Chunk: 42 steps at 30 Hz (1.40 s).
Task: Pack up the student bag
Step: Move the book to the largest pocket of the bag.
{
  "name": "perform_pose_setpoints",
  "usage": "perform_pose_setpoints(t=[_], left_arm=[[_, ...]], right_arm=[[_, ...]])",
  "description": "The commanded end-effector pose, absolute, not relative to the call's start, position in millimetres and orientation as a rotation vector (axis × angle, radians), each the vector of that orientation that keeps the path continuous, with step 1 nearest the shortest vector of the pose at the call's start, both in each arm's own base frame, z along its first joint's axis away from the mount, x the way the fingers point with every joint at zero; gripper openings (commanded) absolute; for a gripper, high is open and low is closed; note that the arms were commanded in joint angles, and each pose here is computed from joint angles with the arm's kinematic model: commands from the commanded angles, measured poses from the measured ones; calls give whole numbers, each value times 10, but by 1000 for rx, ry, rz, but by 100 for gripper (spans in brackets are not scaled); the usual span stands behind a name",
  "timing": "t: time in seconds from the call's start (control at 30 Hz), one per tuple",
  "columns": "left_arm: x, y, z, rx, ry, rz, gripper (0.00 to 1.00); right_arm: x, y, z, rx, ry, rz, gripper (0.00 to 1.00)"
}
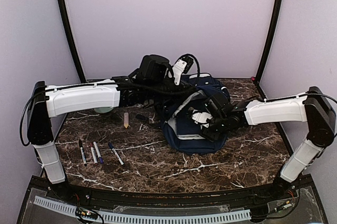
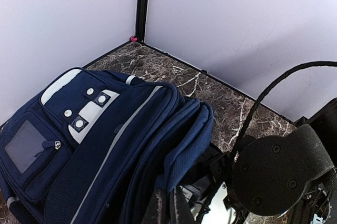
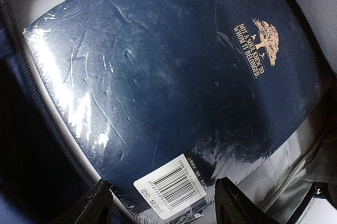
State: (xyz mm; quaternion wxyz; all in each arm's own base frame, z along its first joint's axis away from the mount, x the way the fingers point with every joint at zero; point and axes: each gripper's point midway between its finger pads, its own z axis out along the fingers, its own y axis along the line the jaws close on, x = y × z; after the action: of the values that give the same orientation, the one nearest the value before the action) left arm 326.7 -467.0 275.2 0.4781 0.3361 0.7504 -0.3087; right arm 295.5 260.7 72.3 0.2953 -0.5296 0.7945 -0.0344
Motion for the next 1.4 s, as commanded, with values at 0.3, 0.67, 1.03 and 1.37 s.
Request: perform_pose_setpoints(t=[0.3, 0.67, 1.03, 1.37], left_arm=[[3191, -4667, 3387, 748, 1678, -900, 0], [3155, -4657, 3378, 735, 1683, -929, 0], [3148, -4677, 3360, 741, 1691, -936, 0], [3145, -4620, 3343, 730, 1698, -918, 0]], right_arm=[[3746, 2810, 1220, -1103, 1920, -231, 62], [3996, 2833, 1265, -1025, 1826, -303, 59], [4107, 2861, 1230, -1008, 1772, -338, 56], [4042, 2877, 1199, -1033, 1793, -297, 54]])
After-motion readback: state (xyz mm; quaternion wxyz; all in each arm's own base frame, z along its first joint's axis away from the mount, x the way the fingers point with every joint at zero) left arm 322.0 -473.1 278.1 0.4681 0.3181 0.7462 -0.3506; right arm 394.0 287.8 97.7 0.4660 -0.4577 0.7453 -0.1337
